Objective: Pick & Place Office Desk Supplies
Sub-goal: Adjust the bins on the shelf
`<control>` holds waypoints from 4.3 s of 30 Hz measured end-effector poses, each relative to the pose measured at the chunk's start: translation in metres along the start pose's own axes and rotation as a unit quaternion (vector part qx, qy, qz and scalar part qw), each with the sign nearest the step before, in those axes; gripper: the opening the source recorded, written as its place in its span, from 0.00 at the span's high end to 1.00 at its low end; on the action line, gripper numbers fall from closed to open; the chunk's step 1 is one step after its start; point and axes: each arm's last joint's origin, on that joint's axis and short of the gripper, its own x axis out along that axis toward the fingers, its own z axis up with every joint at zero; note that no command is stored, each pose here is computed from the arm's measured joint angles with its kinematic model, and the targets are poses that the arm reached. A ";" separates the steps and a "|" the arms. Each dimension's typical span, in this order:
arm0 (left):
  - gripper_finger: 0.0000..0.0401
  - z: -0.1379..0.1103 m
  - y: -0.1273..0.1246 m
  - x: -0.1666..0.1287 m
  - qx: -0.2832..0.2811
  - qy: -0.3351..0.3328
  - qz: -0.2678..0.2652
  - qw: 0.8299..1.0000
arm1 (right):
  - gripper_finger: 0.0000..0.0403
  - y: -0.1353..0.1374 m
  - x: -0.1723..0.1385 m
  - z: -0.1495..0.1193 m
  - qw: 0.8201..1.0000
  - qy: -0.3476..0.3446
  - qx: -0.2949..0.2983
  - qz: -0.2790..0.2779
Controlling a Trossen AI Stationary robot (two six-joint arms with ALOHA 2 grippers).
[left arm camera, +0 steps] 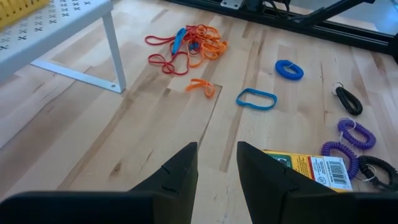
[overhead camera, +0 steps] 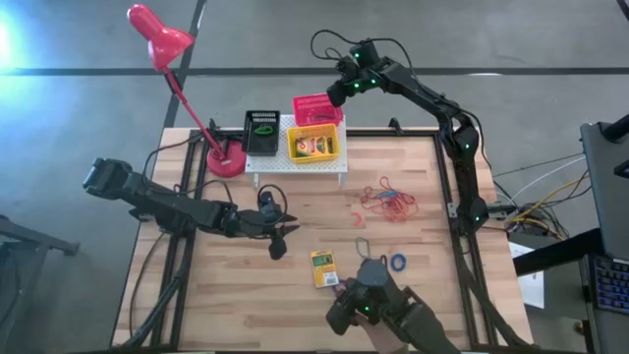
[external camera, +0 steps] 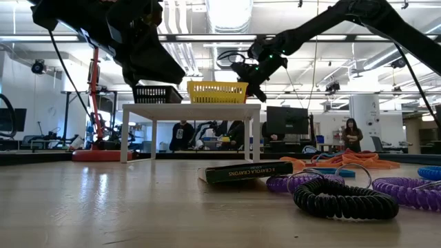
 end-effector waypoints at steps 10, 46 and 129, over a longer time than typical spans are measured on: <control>0.71 0.002 -0.001 0.000 -0.007 -0.009 -0.004 1.000 | 0.98 0.020 -0.017 0.007 0.999 -0.011 -0.037 -0.010; 0.71 0.002 -0.001 0.000 -0.031 -0.010 -0.005 0.999 | 0.98 -0.018 0.000 -0.012 0.995 0.057 -0.039 0.072; 0.71 0.006 -0.021 -0.046 -0.030 -0.054 -0.004 0.998 | 0.62 0.117 0.032 -0.023 0.930 0.144 -0.325 0.096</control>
